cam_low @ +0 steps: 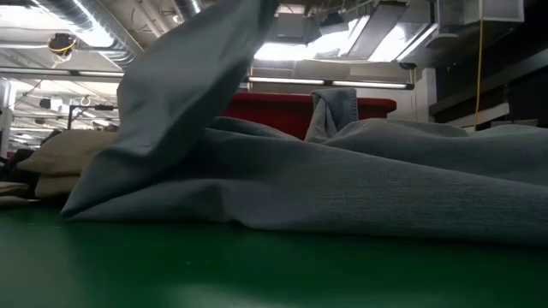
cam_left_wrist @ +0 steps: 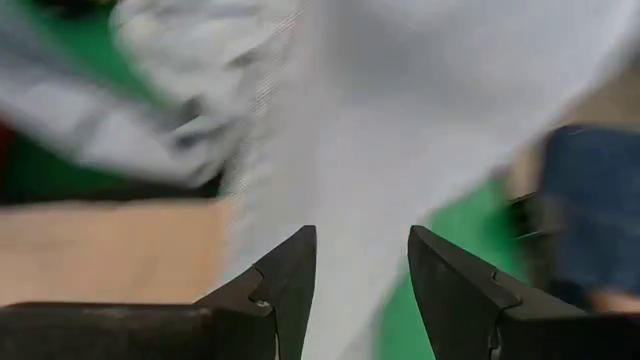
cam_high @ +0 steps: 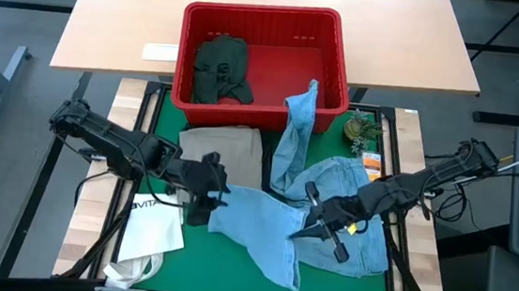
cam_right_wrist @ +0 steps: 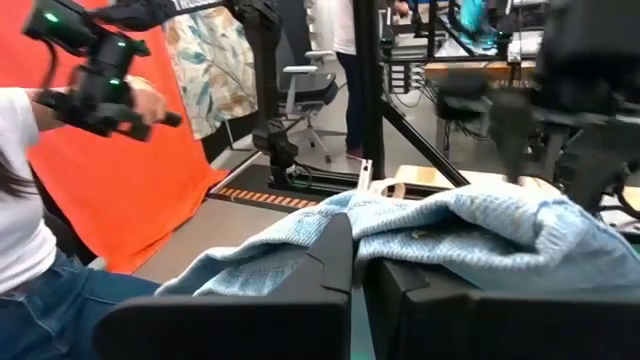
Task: Fold Laundry from Bin
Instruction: Fold the light blue pants
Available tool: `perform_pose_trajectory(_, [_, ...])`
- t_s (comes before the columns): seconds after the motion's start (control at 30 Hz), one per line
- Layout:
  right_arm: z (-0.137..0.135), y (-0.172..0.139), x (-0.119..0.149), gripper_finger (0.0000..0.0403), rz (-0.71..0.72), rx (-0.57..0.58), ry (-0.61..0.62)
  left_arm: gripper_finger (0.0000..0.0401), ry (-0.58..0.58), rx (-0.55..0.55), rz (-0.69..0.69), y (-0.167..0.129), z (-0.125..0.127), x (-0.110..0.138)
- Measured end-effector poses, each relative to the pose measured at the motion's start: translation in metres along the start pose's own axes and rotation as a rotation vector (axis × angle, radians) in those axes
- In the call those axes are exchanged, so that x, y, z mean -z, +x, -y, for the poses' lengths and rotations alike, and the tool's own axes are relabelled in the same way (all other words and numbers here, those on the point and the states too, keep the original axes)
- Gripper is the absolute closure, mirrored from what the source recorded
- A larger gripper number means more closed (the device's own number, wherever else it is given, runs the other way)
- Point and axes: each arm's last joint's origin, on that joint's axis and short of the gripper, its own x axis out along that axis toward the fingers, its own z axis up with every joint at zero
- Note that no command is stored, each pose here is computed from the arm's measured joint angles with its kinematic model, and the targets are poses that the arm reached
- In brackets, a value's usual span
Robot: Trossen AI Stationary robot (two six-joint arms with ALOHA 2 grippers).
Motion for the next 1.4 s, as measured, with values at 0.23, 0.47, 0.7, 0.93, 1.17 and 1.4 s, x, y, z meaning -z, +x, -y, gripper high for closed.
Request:
perform_pose_trajectory(0.23, [0.0, 0.0, 0.0, 0.0393, -0.003, -0.014, 0.022, 0.0247, -0.026, -0.195, -0.123, 0.001, -0.028, 0.009])
perform_pose_trajectory(0.47, [-0.001, 0.0, -0.001, 0.0397, 0.002, -0.02, 0.022, 0.0247, -0.038, -0.091, -0.154, 0.004, -0.049, 0.002])
perform_pose_trajectory(0.7, [-0.001, 0.0, -0.001, 0.0396, 0.001, -0.028, 0.021, 0.0248, -0.063, 0.02, -0.185, 0.006, -0.062, 0.0])
perform_pose_trajectory(0.93, [-0.001, 0.0, 0.0, 0.0393, 0.0, -0.038, 0.02, 0.0248, -0.095, 0.125, -0.265, 0.029, -0.064, 0.001])
perform_pose_trajectory(1.17, [-0.001, 0.0, 0.0, 0.0398, 0.0, -0.039, 0.019, 0.0248, -0.126, 0.248, -0.36, 0.05, -0.061, 0.005])
perform_pose_trajectory(1.4, [0.0, 0.0, 0.002, 0.0393, -0.024, -0.016, 0.013, 0.0311, -0.148, 0.235, -0.55, 0.043, -0.051, 0.023])
